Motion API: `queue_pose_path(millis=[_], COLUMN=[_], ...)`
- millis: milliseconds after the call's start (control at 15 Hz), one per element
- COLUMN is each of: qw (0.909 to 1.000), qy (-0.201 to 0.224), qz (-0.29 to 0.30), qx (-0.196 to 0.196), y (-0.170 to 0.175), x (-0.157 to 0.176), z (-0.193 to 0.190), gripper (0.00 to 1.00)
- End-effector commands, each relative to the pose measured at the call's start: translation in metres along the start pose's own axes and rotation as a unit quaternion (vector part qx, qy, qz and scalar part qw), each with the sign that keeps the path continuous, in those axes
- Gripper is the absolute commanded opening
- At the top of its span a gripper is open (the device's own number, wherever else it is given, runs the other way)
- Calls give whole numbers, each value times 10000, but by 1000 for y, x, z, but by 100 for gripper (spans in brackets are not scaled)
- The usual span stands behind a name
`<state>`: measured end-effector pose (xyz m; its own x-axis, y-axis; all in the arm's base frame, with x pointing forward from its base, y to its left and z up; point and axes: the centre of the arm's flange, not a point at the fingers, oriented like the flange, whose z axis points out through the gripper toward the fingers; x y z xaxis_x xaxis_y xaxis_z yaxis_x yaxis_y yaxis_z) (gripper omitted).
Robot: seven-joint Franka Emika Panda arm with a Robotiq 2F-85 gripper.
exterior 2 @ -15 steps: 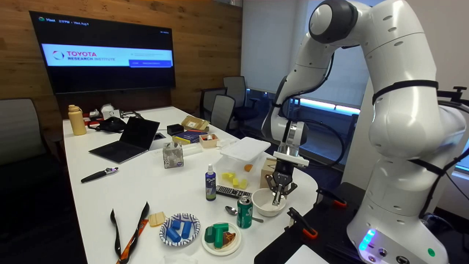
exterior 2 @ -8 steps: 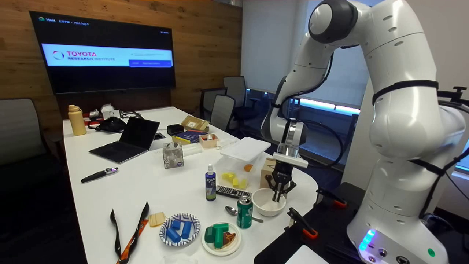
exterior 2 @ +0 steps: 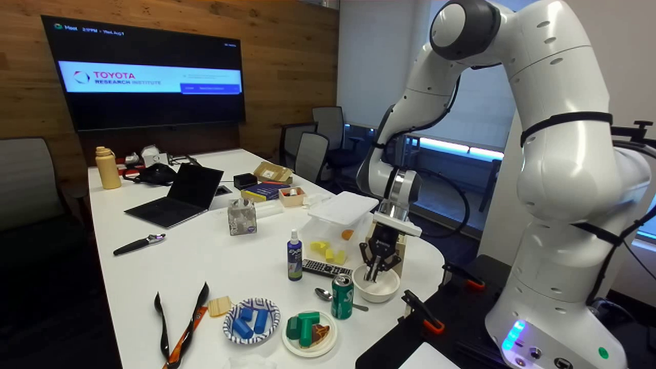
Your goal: Move the fork around in the bowl, and then place it back on the table
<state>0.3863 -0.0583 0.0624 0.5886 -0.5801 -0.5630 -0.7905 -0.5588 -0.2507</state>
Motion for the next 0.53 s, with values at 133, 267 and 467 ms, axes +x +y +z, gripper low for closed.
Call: queue_pose_path(millis=[133, 267, 467], qw=[9967, 9947, 9937], qy=[-479, -581, -572], qz=[-55, -12, 61], qx=[652, 845, 961], y=[5, 11, 21], x=[0, -2, -2], z=[5, 7, 12], gripper=[3, 3, 3])
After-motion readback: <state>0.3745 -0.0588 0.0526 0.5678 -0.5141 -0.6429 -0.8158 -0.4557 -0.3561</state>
